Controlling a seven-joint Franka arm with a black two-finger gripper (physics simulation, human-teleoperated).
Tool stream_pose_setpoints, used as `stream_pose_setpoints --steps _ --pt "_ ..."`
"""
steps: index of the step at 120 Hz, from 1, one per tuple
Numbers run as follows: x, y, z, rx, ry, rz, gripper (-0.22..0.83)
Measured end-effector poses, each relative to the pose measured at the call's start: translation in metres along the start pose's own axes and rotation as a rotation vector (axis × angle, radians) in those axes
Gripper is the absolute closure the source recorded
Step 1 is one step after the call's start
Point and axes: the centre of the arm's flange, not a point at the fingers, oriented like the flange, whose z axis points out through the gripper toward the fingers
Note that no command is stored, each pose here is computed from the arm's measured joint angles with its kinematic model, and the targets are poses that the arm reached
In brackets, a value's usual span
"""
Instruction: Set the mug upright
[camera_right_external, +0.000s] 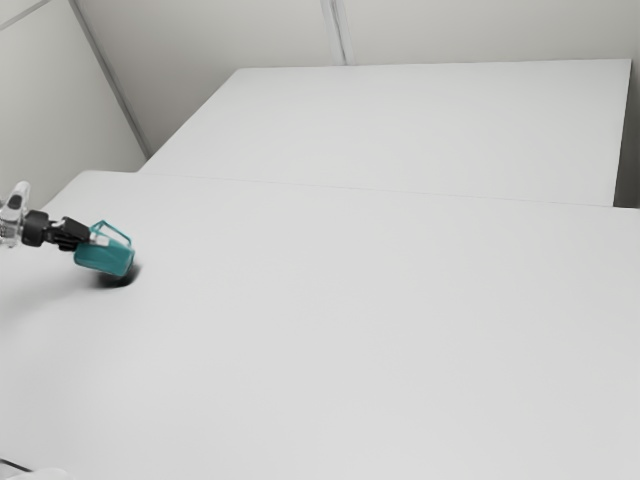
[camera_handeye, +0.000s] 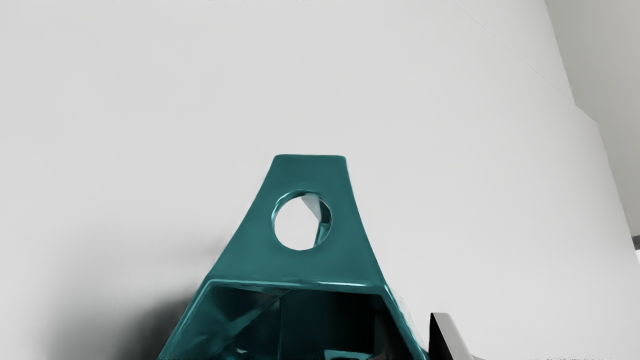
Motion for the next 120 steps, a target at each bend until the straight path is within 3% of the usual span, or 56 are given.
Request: stream_pose_setpoints --steps 17,55,77,120 --pt "0.017 0.035 0.019 0.025 -0.081 0.055 0.76" --pt "0.047 0.139 0.056 0.174 -0.36 0.193 0.77" --pt "0.047 0.19 0.087 0.263 -0.495 0.238 0.78" --pt "0.025 0.259 0.133 0.429 -0.601 0.299 0.78"
